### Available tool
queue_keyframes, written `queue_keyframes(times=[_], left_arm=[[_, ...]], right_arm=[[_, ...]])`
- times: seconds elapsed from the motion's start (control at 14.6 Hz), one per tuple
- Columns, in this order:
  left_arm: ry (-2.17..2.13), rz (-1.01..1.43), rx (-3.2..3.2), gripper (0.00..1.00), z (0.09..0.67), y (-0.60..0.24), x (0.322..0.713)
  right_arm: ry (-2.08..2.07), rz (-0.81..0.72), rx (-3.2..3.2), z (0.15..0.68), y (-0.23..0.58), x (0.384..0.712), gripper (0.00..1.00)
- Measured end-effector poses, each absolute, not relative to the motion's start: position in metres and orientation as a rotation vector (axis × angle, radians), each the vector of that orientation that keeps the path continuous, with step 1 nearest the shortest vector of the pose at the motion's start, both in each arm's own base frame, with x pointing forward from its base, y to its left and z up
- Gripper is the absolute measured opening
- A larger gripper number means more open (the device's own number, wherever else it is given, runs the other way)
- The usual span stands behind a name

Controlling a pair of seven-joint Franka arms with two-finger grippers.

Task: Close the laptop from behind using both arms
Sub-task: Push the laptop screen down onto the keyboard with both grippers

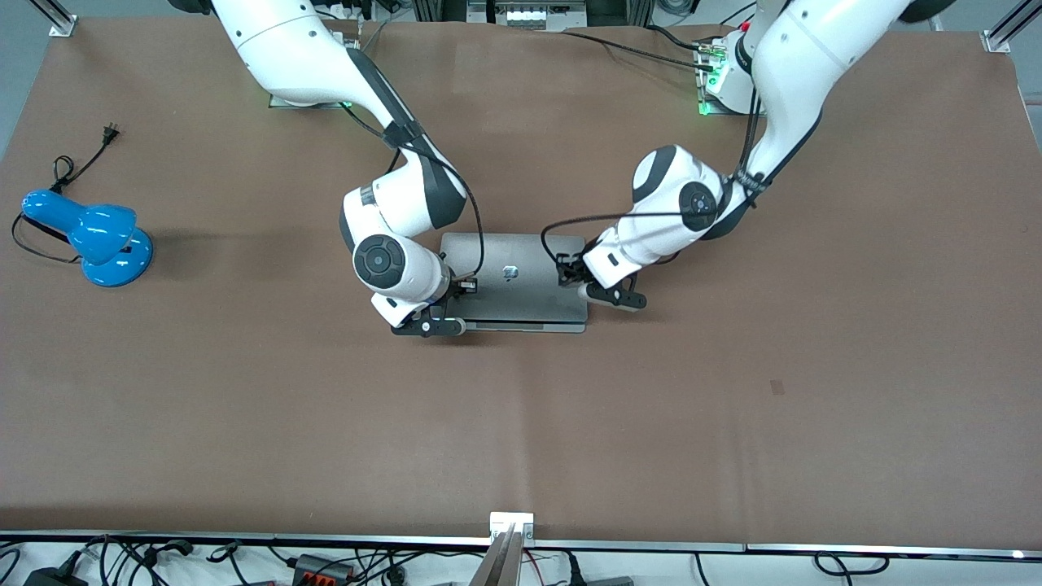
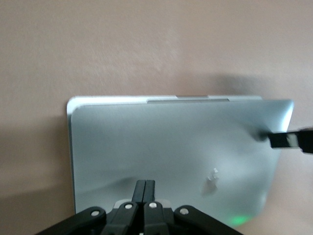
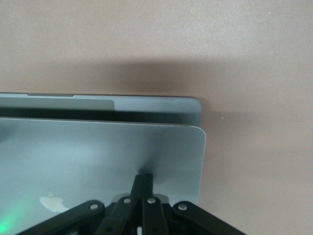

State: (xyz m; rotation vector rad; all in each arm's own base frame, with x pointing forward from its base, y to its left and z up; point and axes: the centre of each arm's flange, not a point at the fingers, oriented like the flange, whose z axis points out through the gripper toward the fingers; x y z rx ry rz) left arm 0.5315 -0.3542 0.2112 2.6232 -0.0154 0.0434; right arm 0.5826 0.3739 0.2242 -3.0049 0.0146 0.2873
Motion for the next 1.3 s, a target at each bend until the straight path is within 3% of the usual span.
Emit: queue_keyframes(times=[0.48,1.3], left_arm=[[-0.035,0.085,2.656,0.01,0.171,-0.347,0.547],[-0.025,0.12,2.66,0.01,0.174,-0.343,0.555]], right_arm=[[0.019,0.27,-3.017,0.201,0.373,0.584,0.01],[0.011,0.259,-3.022,0.194,0.376,0.582,0.01]])
